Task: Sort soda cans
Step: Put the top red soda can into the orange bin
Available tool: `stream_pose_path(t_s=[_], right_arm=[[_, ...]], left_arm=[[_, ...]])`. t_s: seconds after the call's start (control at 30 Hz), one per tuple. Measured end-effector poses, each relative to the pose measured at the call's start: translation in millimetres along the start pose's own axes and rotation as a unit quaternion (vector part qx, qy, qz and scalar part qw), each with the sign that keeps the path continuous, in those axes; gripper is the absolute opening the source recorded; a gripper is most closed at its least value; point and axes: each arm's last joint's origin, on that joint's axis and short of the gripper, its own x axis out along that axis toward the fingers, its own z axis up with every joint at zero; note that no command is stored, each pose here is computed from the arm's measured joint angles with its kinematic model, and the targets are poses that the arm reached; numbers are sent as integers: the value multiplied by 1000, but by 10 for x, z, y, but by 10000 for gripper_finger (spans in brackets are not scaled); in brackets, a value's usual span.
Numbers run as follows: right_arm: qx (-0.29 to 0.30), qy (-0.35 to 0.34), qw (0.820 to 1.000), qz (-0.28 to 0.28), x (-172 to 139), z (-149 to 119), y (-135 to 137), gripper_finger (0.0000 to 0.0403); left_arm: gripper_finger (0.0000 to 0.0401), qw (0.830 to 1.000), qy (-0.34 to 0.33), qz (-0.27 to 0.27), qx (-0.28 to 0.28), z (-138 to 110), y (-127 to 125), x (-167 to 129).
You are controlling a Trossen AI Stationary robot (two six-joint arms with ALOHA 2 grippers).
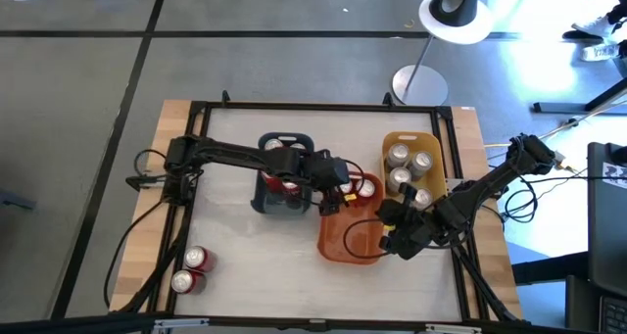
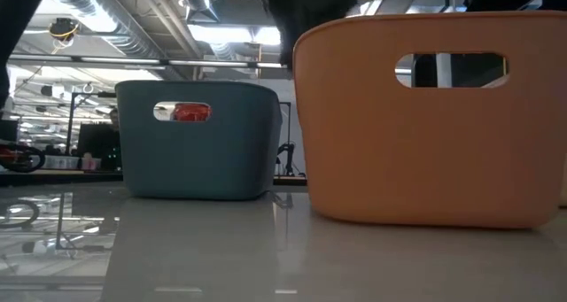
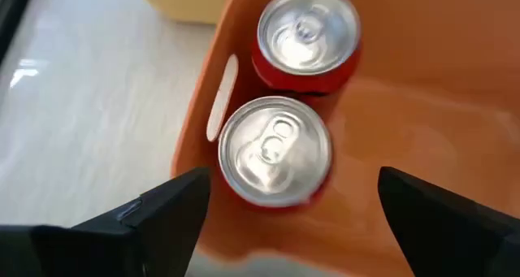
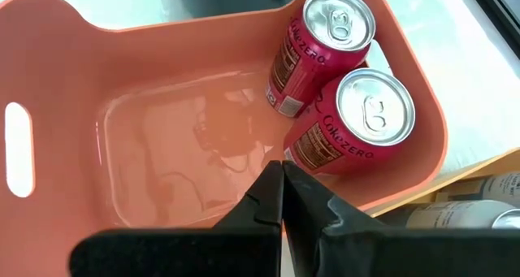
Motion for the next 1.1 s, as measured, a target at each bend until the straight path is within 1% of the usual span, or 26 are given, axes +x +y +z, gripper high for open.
stream_pose_path(t_s=[0.07,0.2,0.27,0.37,0.47,0.57,0.67,0.73,0.83,0.93,1.1], right_arm=[[0,0,1000,0,0,0,0,5],[8,-2,1000,3,0,4,5,5],[10,-7,1000,8,0,16,18,5],[6,-11,1000,12,-1,25,26,5],[6,-12,1000,12,-1,26,27,5],[9,-15,1000,16,-2,34,35,5],[13,-19,1000,20,-3,44,44,5],[15,-21,999,22,-4,48,48,5],[15,-35,999,9,-4,57,42,5],[17,-49,999,-1,-5,67,38,5],[18,-52,999,-3,-5,70,38,5]], left_arm=[[342,1000,-8,-5,1,13,-18,-214],[342,999,-28,-26,18,-17,-123,-807],[342,999,-30,-38,24,-82,-186,-1102],[342,998,-21,-57,26,-233,-282,-1502],[342,997,5,-74,17,-429,-408,-1818],[343,995,42,-91,4,-651,-587,-2063],[343,991,83,-102,-14,-885,-824,-2226],[343,988,106,-104,-38,-1040,-978,-2302],[343,981,139,-97,-94,-1273,-1171,-2376],[343,971,176,-67,-146,-1543,-1310,-2411],[343,953,218,-9,-209,-1978,-1444,-2395]])
